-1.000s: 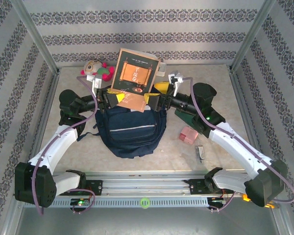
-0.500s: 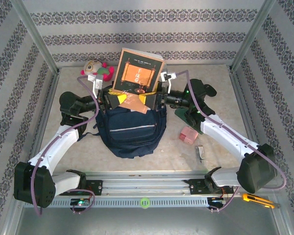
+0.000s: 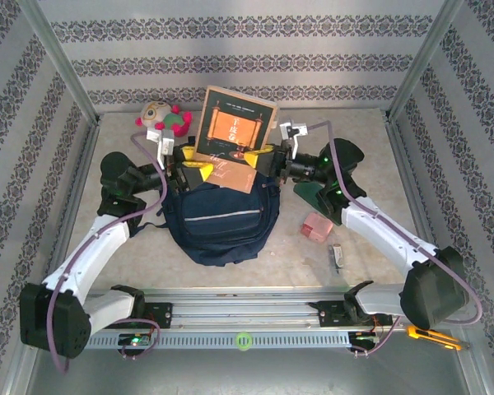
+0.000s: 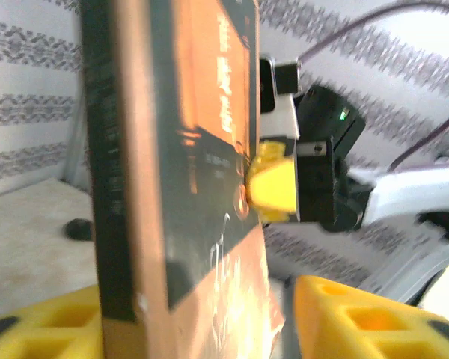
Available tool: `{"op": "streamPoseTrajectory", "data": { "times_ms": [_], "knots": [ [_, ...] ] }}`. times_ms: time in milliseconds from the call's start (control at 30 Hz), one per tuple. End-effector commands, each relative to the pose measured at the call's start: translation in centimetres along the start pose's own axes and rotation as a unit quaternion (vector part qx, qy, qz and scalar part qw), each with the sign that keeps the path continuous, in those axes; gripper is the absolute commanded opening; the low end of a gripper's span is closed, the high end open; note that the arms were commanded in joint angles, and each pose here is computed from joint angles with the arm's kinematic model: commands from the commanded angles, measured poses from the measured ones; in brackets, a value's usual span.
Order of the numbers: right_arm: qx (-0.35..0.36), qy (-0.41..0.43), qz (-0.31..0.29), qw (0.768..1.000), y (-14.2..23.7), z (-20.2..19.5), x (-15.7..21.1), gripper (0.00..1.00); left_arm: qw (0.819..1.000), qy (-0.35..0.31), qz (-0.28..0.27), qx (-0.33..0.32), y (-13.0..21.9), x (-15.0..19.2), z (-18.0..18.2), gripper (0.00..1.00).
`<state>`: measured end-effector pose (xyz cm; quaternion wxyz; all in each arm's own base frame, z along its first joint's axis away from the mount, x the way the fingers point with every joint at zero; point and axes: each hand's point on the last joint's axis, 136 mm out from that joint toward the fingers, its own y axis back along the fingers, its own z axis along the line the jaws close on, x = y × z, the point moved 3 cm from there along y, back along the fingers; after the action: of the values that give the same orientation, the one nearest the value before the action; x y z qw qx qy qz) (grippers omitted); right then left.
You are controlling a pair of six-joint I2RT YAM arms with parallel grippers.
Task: Pack the student bag
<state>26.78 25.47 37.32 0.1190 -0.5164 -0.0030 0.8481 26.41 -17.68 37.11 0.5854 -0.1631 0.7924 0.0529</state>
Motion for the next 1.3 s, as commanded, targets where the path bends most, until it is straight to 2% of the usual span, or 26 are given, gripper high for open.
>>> {"op": "streamPoseTrajectory", "data": {
  "times_ms": [0,100,233,400,500,600,733,1067,1133,1267],
  "knots": [
    [0.051,0.077,-0.01,0.996,2.1,-0.2,-0.2,0.0,0.993,-0.075,0.078,-0.054,0.9,1.9,-0.2,0.64],
    [0.097,0.167,0.044,0.98,3.3,-0.7,2.0,0.0,0.977,-0.118,0.15,-0.095,2.2,3.4,-0.1,0.67],
    [0.167,0.228,0.15,0.947,4.9,-2.3,4.7,0.0,0.952,-0.168,0.229,-0.115,3.7,4.7,-0.3,0.72],
    [0.199,0.329,0.299,0.873,6.3,-3.5,8.6,0.0,0.918,-0.229,0.293,-0.14,4.8,4.8,-0.2,0.78],
    [0.198,0.369,0.36,0.834,6.5,-3.9,10.3,0.0,0.903,-0.262,0.321,-0.112,4.4,5.5,-1.0,0.79],
    [0.183,0.391,0.392,0.812,6.0,-3.8,11.5,0.0,0.886,-0.282,0.36,-0.078,3.2,7.1,-1.7,0.8],
    [0.157,0.407,0.4,0.806,4.9,-3.2,12.1,0.0,0.867,-0.283,0.407,-0.052,2.2,9.5,-1.4,0.81],
    [0.111,0.412,0.397,0.813,3.0,-2.3,12.5,0.0,0.877,-0.286,0.386,-0.032,-1.0,10.2,-0.7,0.85],
    [0.108,0.403,0.393,0.82,2.7,-2.2,12.4,0.0,0.878,-0.283,0.386,-0.016,-1.6,10.5,-1.1,0.81],
    [0.096,0.397,0.377,0.832,2.3,-1.6,12.1,0.0,0.884,-0.279,0.376,0.002,-2.2,11.0,-1.6,0.67]
  ]
}}
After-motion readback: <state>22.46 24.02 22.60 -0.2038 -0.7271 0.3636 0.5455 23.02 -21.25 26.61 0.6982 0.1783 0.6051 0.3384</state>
